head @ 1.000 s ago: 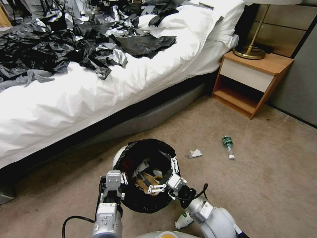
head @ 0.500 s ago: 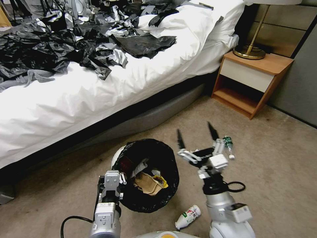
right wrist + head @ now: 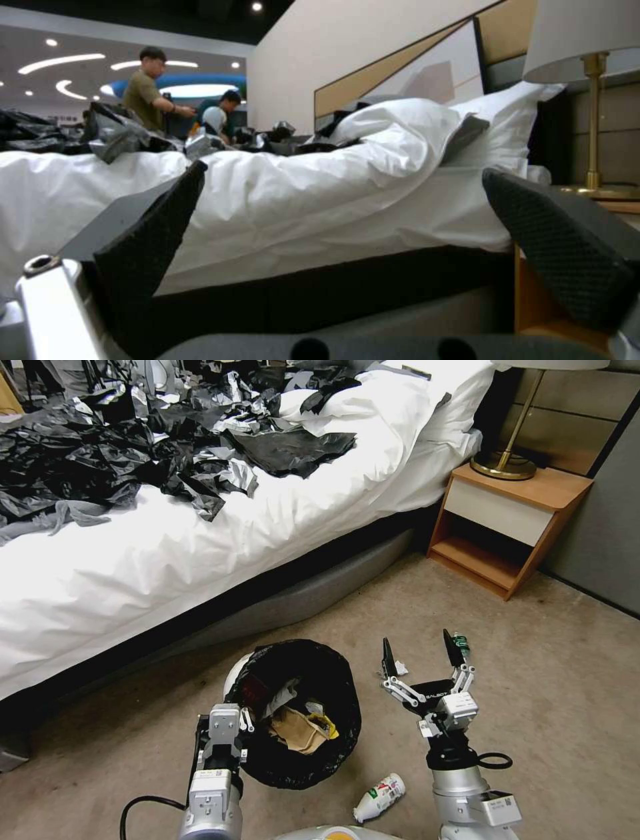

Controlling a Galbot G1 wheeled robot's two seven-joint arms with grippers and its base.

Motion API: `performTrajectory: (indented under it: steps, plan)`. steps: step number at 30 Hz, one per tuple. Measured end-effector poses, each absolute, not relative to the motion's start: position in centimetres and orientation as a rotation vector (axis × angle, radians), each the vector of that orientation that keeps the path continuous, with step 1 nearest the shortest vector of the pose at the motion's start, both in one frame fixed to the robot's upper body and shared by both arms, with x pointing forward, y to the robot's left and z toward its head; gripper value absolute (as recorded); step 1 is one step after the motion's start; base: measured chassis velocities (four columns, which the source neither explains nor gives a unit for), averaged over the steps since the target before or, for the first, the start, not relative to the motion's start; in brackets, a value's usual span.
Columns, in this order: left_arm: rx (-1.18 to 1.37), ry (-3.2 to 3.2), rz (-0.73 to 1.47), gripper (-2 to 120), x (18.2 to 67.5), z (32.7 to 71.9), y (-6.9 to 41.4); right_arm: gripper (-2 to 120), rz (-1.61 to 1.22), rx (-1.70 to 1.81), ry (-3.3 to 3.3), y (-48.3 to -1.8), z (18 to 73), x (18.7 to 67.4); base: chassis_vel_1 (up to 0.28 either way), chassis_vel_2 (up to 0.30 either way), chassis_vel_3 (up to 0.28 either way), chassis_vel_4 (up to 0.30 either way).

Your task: Pick up the trash bin, then pick up the garbage from the floor and place it into the trash bin.

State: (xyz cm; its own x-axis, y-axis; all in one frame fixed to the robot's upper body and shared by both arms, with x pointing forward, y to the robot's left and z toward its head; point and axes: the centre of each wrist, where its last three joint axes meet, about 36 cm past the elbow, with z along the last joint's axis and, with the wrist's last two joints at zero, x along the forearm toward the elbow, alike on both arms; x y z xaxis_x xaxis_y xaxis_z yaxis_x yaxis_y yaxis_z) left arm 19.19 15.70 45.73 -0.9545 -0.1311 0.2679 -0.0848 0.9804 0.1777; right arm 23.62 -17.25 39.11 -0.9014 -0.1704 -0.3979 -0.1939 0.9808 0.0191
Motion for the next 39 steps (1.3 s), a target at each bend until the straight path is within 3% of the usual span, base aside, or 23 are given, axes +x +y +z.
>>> performTrajectory:
  steps: [15,26,39]
  plan:
    - [0.163,-2.848,-0.237,0,19.3,45.8,15.7,100,0.072,-0.268,2.705,-17.3,39.0,24.6,0.144,-0.147,-0.140,0.140]
    - [0.165,-2.847,-0.237,0,19.3,45.7,15.7,100,-0.002,-0.219,2.825,-17.7,38.4,25.3,-0.006,0.008,0.011,-0.007]
    - [0.162,-2.849,-0.234,0,19.2,45.8,15.5,100,0.237,0.007,3.423,-16.2,40.2,27.5,0.000,0.000,0.000,0.000]
